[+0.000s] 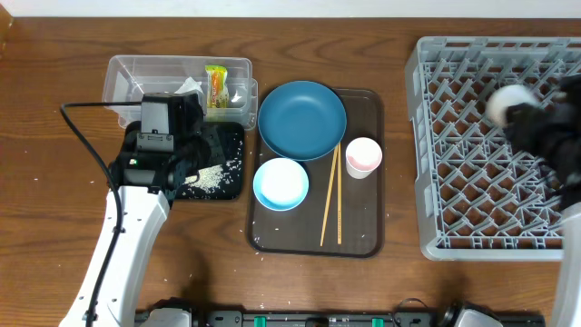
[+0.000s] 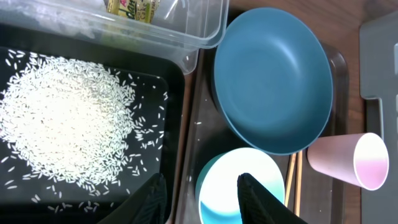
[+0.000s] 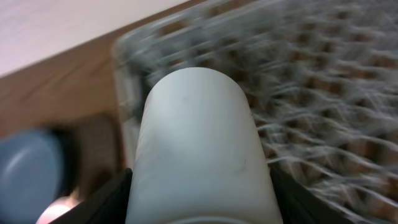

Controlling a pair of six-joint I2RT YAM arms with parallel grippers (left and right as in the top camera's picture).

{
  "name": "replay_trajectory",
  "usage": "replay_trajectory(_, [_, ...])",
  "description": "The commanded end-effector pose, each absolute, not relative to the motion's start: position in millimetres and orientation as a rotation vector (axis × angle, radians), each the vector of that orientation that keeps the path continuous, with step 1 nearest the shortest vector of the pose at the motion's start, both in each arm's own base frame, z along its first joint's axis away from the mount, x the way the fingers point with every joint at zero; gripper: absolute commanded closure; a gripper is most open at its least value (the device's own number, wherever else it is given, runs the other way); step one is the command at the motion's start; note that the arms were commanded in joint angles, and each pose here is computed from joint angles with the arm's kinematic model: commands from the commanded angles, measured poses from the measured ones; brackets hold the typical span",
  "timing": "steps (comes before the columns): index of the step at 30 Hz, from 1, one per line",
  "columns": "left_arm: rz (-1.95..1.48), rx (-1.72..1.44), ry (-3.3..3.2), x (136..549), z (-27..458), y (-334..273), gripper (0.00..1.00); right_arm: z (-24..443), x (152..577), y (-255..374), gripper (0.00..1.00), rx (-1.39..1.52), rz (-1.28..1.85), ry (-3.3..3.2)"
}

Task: Sort waste into correct bins and load items into the dishwasher rack
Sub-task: 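Carry the white cup with the right gripper into the dish rack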

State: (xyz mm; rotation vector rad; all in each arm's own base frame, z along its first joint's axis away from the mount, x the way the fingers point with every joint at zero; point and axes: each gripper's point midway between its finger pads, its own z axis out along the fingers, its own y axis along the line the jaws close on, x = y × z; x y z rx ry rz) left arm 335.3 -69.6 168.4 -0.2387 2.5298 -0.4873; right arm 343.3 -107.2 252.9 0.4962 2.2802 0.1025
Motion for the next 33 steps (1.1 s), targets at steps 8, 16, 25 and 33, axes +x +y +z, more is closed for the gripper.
replay_trajectory(8, [-0.441,-0.230,2.529,336,170,-64,0.60,214,306,-251,0.99,1.099,-0.250,2.315])
replay_trajectory(16, [-0.441,-0.230,2.529,336,170,-64,0.59,164,276,-315,0.99,1.369,-0.309,2.293])
replay_trajectory(25, [-0.439,-0.234,2.544,333,167,-63,0.59,121,253,-344,0.99,1.517,-0.313,2.315])
replay_trajectory(33, [-0.440,-0.234,2.544,333,167,-63,0.59,128,285,-329,0.22,1.426,-0.059,2.278])
